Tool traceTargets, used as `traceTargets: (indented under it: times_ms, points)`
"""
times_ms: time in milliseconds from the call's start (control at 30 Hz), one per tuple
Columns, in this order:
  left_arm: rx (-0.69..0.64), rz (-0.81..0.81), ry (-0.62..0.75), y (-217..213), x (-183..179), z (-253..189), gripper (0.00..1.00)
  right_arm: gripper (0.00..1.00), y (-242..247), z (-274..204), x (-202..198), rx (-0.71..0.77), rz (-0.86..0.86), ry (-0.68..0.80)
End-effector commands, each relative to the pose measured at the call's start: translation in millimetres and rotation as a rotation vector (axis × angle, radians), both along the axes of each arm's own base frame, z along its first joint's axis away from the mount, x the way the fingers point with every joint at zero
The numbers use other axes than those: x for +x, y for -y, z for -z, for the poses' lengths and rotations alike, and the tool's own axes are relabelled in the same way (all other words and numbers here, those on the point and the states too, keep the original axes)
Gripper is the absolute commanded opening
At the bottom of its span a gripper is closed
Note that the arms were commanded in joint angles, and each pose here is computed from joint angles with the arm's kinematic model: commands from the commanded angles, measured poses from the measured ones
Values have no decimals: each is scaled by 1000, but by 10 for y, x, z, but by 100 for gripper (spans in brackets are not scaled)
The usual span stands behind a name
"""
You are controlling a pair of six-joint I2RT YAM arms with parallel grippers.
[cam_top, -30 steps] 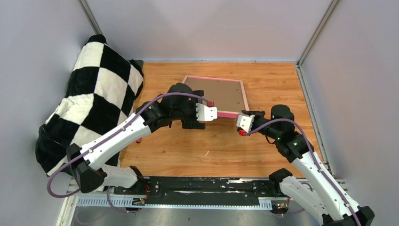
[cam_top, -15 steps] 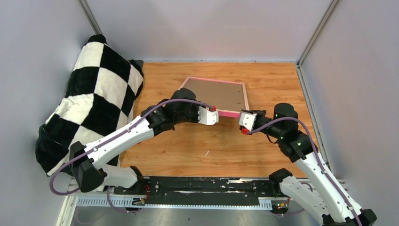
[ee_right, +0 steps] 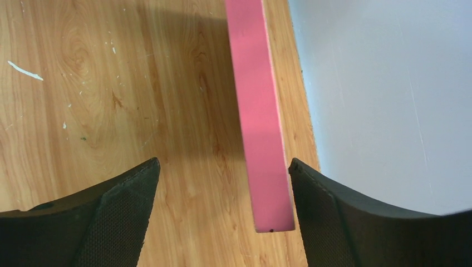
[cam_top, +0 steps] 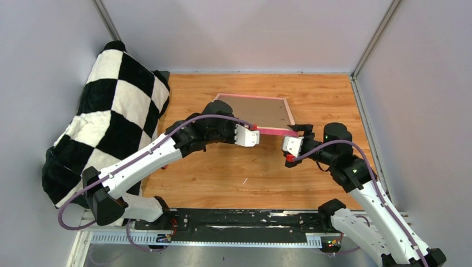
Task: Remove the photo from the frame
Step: Turn over the photo frame at the center of the board.
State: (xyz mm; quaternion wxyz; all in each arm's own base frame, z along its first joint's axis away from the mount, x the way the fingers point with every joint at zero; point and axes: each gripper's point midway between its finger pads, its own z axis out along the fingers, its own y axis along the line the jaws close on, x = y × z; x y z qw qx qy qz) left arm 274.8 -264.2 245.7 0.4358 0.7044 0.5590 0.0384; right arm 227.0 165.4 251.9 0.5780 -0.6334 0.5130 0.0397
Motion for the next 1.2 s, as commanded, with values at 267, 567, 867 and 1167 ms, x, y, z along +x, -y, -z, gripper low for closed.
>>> traceTargets:
  times_ms: [267,567,867,1167]
  points:
    - [-182,83,-31,37,-244,-558,0,94,-1,116,25,15,-97,-23]
    - [-196,109,-47,29,-331,-598,0,95,145,247,390,144,-154,-31]
    - [-209,142,-73,91,-382,-646,0,94,44,310,736,264,-161,10]
    - [-193,168,-88,116,-406,-599,0,91,25,233,923,312,-147,60]
